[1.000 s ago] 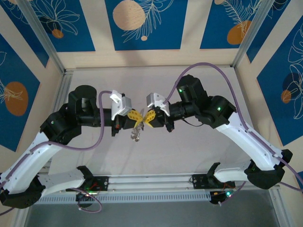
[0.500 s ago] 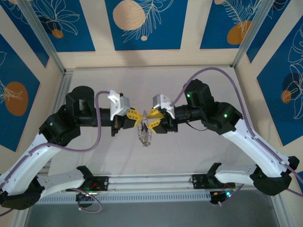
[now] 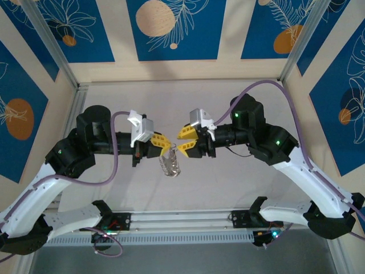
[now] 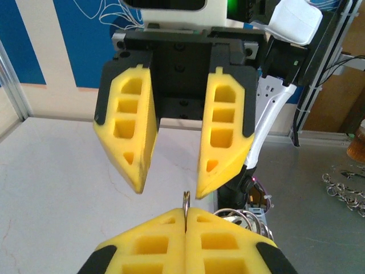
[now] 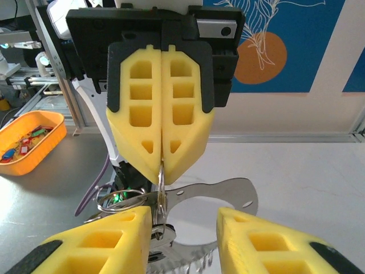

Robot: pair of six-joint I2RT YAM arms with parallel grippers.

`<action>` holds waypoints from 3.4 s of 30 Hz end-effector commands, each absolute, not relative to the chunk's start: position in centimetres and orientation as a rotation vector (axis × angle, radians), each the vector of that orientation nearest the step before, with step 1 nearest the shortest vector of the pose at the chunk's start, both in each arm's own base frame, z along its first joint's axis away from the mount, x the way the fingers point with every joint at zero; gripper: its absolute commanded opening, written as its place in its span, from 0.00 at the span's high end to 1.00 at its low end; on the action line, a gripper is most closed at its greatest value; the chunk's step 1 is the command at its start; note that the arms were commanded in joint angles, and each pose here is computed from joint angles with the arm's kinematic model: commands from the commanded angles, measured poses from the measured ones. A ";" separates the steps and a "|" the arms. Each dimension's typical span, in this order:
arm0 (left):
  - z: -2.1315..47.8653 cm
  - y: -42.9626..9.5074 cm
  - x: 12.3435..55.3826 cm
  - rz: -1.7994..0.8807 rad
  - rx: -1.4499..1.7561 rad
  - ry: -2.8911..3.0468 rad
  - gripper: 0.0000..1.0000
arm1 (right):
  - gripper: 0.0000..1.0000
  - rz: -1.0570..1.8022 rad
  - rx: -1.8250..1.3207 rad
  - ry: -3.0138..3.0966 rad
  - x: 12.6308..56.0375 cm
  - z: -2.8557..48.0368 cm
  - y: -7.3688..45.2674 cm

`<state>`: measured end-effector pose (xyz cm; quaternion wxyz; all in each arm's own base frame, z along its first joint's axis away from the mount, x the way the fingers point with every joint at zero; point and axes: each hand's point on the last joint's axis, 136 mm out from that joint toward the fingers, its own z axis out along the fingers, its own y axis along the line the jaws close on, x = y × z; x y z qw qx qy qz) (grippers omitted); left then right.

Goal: Put the keys on the keyring

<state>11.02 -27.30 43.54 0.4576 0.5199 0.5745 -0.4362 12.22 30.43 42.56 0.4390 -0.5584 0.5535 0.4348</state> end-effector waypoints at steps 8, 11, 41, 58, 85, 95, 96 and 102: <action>44.8 -27.3 10.4 -1.107 1.263 1.324 1.00 | 0.76 1.179 -1.420 1.360 11.6 42.7 31.3; 44.9 -27.4 10.5 -1.108 1.257 1.312 1.00 | 0.87 1.180 -1.425 1.362 11.7 42.5 31.4; 40.3 -25.9 14.5 -0.757 1.320 1.582 0.60 | 1.00 0.614 -1.725 1.521 14.1 40.0 32.0; 39.6 -26.6 14.5 -0.792 1.355 1.595 0.87 | 1.00 0.718 -1.738 1.477 13.0 40.8 33.0; 43.4 -26.9 13.1 -0.939 1.267 1.433 1.00 | 1.00 0.902 -1.617 1.604 12.3 38.7 31.6; 46.6 -27.0 11.3 -1.070 1.232 1.288 1.00 | 1.00 0.966 -1.569 1.558 12.4 39.5 32.1; 46.8 -27.1 11.2 -1.081 1.230 1.279 1.00 | 1.00 0.985 -1.567 1.539 12.2 39.9 32.2; 47.6 -27.1 10.7 -1.126 1.225 1.237 1.00 | 0.98 1.093 -1.535 1.439 11.1 42.1 32.2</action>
